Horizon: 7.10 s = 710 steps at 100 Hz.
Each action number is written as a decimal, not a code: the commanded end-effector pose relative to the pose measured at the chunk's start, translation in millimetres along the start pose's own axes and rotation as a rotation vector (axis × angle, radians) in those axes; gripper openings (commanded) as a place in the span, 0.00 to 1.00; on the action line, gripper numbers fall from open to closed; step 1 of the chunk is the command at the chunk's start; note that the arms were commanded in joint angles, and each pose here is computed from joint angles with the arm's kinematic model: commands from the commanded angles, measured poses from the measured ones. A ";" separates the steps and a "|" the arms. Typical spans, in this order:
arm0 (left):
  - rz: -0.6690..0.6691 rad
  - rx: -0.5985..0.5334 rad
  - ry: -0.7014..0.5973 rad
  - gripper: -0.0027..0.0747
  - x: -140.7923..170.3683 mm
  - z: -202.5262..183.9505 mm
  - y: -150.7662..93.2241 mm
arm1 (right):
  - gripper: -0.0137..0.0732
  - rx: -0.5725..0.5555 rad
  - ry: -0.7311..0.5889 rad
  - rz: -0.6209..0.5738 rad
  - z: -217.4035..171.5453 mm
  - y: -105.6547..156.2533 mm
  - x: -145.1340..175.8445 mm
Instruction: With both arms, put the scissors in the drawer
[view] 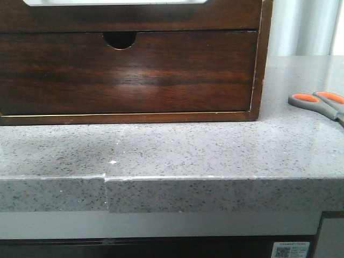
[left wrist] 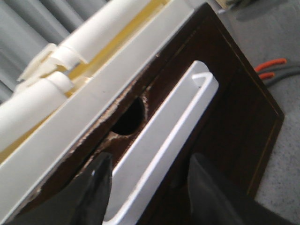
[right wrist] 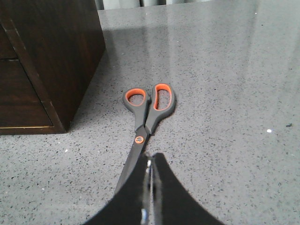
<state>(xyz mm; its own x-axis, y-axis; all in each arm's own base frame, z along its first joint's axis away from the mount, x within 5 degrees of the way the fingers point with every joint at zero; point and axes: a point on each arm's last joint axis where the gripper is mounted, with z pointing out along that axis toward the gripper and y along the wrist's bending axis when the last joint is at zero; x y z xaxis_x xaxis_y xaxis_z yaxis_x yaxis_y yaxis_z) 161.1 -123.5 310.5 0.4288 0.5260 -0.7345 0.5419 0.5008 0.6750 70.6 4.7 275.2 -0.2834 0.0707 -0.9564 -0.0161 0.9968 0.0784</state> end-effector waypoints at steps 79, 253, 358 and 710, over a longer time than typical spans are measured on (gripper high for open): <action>0.601 0.072 0.235 0.45 0.1 21.3 22.8 | 0.08 0.007 -0.089 -0.014 -2.2 0.0 -16.8; 0.469 -0.056 -0.004 0.01 -24.3 -42.4 13.0 | 0.08 -0.019 -0.081 -0.021 -2.0 1.9 -15.8; 0.496 -0.103 -0.295 0.01 -30.7 -95.5 -19.4 | 0.08 -0.021 -0.074 -0.021 -1.9 2.0 -15.2; 0.010 -0.451 -0.543 0.44 -47.6 -191.3 -3.8 | 0.83 -0.014 0.970 0.011 235.1 13.0 -64.7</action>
<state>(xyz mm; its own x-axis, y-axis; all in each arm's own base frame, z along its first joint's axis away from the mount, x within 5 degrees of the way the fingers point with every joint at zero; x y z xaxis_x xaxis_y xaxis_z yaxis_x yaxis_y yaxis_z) 4.5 -19.7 345.6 0.7749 0.2355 -0.5866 0.2094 0.7799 0.5898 312.5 22.2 254.7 -0.9702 0.0114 -0.2419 -0.0123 0.9953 0.0966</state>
